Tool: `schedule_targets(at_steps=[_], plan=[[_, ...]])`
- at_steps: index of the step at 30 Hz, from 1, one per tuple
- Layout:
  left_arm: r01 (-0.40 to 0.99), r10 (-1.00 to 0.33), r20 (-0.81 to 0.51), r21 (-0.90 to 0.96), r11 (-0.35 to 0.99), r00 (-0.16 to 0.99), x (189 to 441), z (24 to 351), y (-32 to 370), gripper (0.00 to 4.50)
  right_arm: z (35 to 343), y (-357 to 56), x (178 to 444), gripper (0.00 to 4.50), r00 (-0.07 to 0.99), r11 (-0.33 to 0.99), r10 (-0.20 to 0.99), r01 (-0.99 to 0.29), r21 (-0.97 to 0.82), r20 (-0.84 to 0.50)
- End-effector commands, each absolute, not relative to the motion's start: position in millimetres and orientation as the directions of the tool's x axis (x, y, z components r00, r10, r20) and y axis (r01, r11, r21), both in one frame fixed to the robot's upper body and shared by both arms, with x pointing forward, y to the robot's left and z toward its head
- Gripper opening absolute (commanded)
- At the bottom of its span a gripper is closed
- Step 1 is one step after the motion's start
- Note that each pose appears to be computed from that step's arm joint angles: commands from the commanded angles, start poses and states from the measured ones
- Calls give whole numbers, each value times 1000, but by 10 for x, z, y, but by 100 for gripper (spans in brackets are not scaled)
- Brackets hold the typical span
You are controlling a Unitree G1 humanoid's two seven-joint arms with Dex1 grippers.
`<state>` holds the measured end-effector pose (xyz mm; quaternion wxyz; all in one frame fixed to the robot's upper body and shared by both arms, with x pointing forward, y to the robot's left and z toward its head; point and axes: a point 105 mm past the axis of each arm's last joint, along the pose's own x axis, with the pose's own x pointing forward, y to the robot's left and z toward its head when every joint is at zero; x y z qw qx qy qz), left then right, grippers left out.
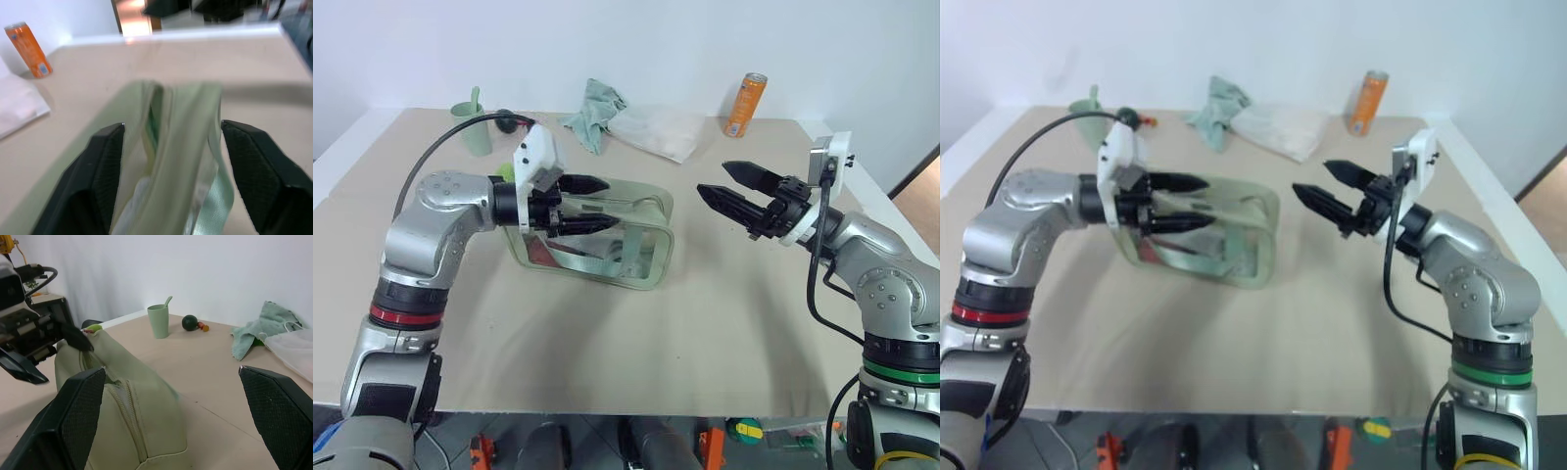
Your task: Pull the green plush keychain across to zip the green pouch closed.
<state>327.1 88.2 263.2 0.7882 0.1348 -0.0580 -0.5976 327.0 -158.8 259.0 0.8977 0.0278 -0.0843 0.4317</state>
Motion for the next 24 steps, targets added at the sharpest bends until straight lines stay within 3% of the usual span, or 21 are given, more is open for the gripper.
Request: schedule_targets(at_steps=[1,5,8,11,16,24], plan=[[906,-944,96,264,330,316,3288,3065,1055,310,2729,-1583,3215,450,591,615,780,-786,-73,207],[914,-928,238,222,338,286,3190,3375,1306,310,2756,-1568,3181,450,570,594,794,-802,-67,211],[913,-919,267,210,350,291,3113,3387,1568,310,2739,-1491,3102,450,524,543,830,-837,-64,189],[905,-909,248,185,384,335,3114,3281,1758,310,2694,-1421,3036,450,490,504,858,-861,-66,155],[865,-839,277,48,500,469,3045,2953,2323,310,2434,-1238,2974,450,453,445,891,-885,-138,-30],[835,-805,241,-46,548,542,2776,2575,2482,310,2295,-1109,2985,450,423,392,896,-896,-209,-135]])
